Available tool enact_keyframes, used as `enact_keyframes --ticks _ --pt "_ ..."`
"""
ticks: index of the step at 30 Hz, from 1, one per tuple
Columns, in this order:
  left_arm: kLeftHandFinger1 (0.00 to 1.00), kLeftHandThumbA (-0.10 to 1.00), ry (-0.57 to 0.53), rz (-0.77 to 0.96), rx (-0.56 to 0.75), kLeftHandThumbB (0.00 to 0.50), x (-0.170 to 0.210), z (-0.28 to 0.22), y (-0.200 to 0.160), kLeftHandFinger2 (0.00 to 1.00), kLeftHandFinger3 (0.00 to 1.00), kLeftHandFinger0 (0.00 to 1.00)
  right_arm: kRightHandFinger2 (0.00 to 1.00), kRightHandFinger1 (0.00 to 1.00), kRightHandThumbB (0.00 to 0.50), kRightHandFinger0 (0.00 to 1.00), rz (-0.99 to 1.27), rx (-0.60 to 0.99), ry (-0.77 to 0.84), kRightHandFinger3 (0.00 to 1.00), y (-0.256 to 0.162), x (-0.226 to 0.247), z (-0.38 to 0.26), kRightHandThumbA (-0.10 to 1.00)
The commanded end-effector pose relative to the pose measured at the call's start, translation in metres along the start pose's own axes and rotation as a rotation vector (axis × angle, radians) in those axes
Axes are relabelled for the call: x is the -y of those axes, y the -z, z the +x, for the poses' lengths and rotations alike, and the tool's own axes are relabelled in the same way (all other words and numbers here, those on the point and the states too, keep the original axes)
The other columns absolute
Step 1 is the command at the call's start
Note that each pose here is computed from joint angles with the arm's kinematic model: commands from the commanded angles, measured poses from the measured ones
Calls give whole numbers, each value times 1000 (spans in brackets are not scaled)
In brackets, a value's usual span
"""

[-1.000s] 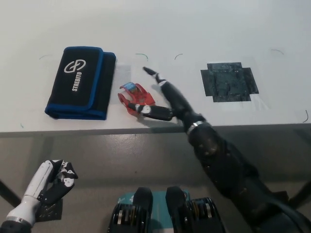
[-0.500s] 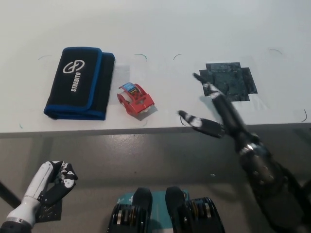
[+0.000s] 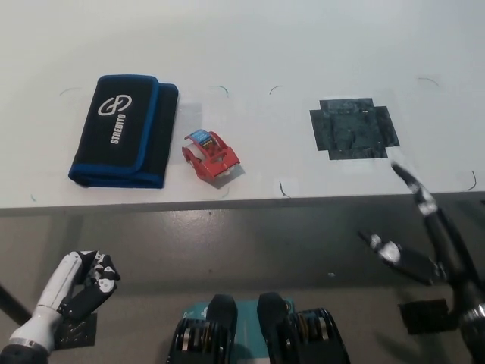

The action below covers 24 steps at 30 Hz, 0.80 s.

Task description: Use the right hand to move the tape on the right hand side to the notebook on the left hand side

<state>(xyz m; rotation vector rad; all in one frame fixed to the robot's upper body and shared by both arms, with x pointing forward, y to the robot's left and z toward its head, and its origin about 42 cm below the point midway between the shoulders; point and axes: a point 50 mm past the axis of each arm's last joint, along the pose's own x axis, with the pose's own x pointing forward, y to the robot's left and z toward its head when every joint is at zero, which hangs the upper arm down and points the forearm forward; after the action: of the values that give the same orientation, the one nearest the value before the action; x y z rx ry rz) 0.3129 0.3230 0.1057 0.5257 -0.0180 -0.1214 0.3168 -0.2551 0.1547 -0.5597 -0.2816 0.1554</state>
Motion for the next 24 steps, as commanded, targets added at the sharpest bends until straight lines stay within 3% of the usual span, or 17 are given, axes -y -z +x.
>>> enact_keyframes --ticks 1,7,10,17,19,20,21,22,24 --pt "177 -100 -10 46 46 365 -16 7 -8 299 388 117 1000 1000 500 1000 103 -14 -26 1000 6 2 1 817" --pt "121 -100 -31 25 28 372 -15 1 -5 266 398 58 1000 1000 465 1000 -3 -34 -44 1000 12 -2 21 758" --pt "83 -100 -41 -10 15 380 -10 -2 -1 234 381 12 1000 1000 489 1000 -126 -54 -72 1000 21 0 29 764" --pt "56 -100 -25 1 19 371 -7 -2 -2 208 372 0 1000 1000 500 1000 -158 -93 -98 1000 25 -5 27 750" --pt "62 -100 -21 12 19 367 -9 -2 -3 216 376 0 1000 1000 333 1000 -166 -90 -121 1000 23 -7 27 619" --pt "68 -100 -21 12 20 363 -9 -1 -3 223 377 1 1000 1000 289 1000 -168 -91 -124 1000 23 -7 27 564" --pt "77 -100 -21 10 20 370 -9 -1 -3 232 377 7 1000 1000 232 1000 -165 -95 -127 1000 23 -7 26 435" --pt "80 -100 -19 8 18 371 -9 -2 -2 231 377 10 1000 1000 201 1000 -159 -98 -128 1000 23 -8 25 332" --pt "79 -100 -18 8 18 372 -8 -2 -1 230 376 9 1000 1000 182 1000 -158 -99 -129 1000 23 -8 25 260"
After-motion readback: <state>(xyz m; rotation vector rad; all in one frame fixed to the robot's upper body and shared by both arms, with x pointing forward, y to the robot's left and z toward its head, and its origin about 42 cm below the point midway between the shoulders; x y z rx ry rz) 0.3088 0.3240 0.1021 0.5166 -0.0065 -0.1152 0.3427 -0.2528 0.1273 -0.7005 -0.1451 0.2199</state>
